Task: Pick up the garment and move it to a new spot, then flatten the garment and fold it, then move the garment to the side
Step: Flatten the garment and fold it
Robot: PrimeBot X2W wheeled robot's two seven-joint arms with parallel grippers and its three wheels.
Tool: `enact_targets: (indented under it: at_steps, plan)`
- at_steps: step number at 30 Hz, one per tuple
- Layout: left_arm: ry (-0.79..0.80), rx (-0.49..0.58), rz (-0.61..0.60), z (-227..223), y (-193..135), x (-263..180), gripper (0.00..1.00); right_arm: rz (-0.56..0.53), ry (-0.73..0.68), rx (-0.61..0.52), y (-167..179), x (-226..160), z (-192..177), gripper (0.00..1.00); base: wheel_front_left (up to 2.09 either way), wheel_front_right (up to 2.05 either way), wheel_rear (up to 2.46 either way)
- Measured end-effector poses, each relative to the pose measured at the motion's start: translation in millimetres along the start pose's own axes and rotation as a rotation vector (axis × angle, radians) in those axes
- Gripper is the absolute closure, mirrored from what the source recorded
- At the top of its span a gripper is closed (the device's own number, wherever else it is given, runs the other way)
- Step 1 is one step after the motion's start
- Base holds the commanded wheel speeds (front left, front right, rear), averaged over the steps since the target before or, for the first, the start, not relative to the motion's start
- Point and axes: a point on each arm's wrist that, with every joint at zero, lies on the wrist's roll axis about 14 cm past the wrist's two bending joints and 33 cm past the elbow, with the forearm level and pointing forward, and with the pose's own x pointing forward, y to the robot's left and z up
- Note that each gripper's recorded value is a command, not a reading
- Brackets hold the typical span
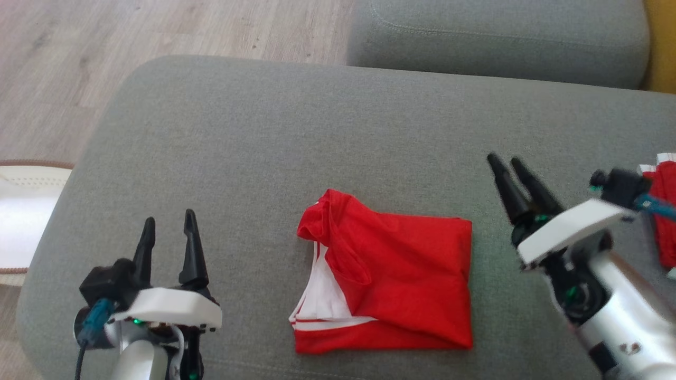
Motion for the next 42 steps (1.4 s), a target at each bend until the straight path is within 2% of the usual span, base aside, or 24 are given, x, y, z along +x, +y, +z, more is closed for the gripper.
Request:
enact_targets:
  at_steps: [1, 2, 5, 8, 9, 13, 22, 29, 32, 35, 39, 42]
  plan:
    - [0.001, 0.0, 0.0, -0.3, 0.0, 0.0, 0.0, -0.003, 0.013, 0.013, 0.3, -0.1, -6.6, 0.62, 0.0, 0.0, 0.0]
    - [0.002, 0.001, 0.001, -0.7, 0.1, -0.1, 0.0, 0.0, 0.036, 0.03, 2.5, 0.4, -14.2, 1.0, 0.0, 0.0, 0.0]
    - [0.007, 0.001, 0.002, -1.9, 1.3, -1.3, 0.0, 0.027, 0.115, 0.13, 18.3, 6.7, -38.1, 1.0, 0.0, 0.0, 0.0]
    - [0.011, 0.002, 0.007, -3.1, 3.4, -3.6, 0.0, 0.075, 0.231, 0.285, 44.7, 10.7, -69.9, 1.0, 0.0, 0.0, 0.0]
    - [0.011, 0.002, 0.007, -3.1, 3.4, -3.6, 0.0, 0.075, 0.231, 0.285, 44.7, 10.7, -69.9, 1.0, 0.0, 0.0, 0.0]
    - [0.016, 0.005, 0.026, -4.3, 9.5, -7.9, 0.0, 0.079, 0.396, 0.418, 60.1, 2.5, -118.6, 1.0, 0.0, 0.0, 0.0]
    - [0.02, 0.015, 0.1, -4.3, 31.4, -17.7, 0.0, 0.06, 0.619, 0.482, 71.0, -5.3, -176.4, 1.0, 0.0, 0.0, 0.0]
    - [0.036, 0.016, 0.103, -9.0, 31.8, -16.7, 0.0, 0.169, 0.777, 0.504, 115.5, -18.5, -205.2, 1.0, 0.0, 0.0, 0.0]
    - [0.041, 0.012, 0.092, -10.8, 28.1, -13.7, 0.0, 0.239, 0.806, 0.504, 138.7, -24.3, -207.0, 1.0, 0.0, 0.0, 0.0]
    - [0.046, 0.01, 0.074, -12.8, 22.1, -10.4, 0.0, 0.277, 0.768, 0.505, 147.9, -21.9, -194.9, 1.0, 0.0, 0.0, 0.0]
    - [0.045, 0.006, 0.04, -13.1, 11.1, -5.0, 0.0, 0.304, 0.66, 0.47, 142.9, -16.4, -163.6, 1.0, 0.0, 0.0, 0.0]
    - [0.036, 0.002, 0.013, -11.0, 1.7, -0.4, 0.0, 0.305, 0.525, 0.422, 128.6, -8.7, -123.2, 1.0, 0.0, 0.0, 0.0]
